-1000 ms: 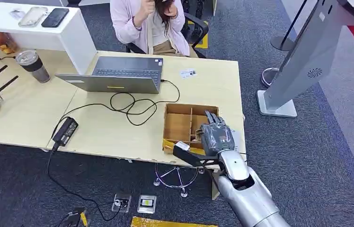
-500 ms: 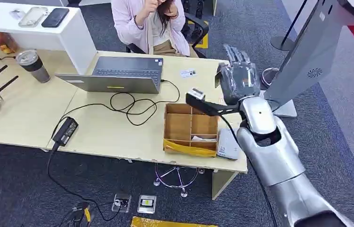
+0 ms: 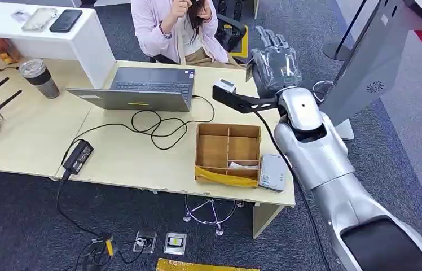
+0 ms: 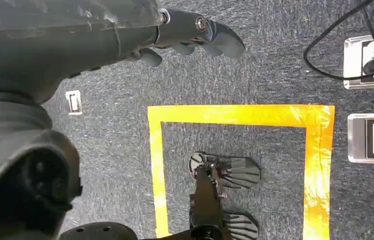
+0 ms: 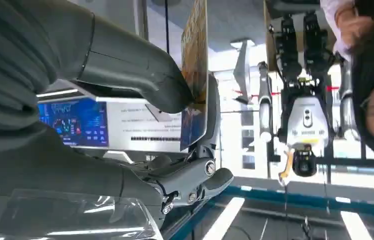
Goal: Pass the card to the sensor for recognition and then transmit it.
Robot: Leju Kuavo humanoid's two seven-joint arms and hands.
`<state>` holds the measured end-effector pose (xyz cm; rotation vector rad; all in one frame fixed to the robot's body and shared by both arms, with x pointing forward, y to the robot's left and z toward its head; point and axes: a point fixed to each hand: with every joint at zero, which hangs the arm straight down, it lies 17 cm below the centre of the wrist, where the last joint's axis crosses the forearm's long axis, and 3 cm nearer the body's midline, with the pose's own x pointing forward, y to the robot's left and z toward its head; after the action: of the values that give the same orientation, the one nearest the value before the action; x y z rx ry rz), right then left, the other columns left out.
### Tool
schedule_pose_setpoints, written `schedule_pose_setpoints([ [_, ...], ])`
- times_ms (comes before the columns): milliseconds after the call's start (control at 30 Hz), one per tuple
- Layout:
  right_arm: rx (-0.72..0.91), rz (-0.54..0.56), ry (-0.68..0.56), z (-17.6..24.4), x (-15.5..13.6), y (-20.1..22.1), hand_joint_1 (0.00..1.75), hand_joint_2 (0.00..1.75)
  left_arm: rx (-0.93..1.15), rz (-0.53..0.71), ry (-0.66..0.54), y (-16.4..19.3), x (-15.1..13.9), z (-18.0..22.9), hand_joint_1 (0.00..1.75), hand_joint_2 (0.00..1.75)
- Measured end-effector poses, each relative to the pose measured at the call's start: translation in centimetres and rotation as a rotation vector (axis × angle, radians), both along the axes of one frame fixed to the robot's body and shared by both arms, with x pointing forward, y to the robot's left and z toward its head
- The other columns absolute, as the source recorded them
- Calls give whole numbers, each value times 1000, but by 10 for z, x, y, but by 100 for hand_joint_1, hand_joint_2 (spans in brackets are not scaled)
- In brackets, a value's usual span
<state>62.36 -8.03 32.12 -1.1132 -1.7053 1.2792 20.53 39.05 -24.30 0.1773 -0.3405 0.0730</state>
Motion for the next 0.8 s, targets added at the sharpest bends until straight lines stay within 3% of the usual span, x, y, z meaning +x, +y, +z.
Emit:
schedule_pose_setpoints([
  [367, -31, -21, 179, -66, 1, 9, 175, 175, 3, -13, 4, -1, 7, 2, 0, 0],
  [800, -48, -25, 244, -92, -3, 13, 175, 175, 5, -21, 12, -1, 9, 3, 0, 0],
])
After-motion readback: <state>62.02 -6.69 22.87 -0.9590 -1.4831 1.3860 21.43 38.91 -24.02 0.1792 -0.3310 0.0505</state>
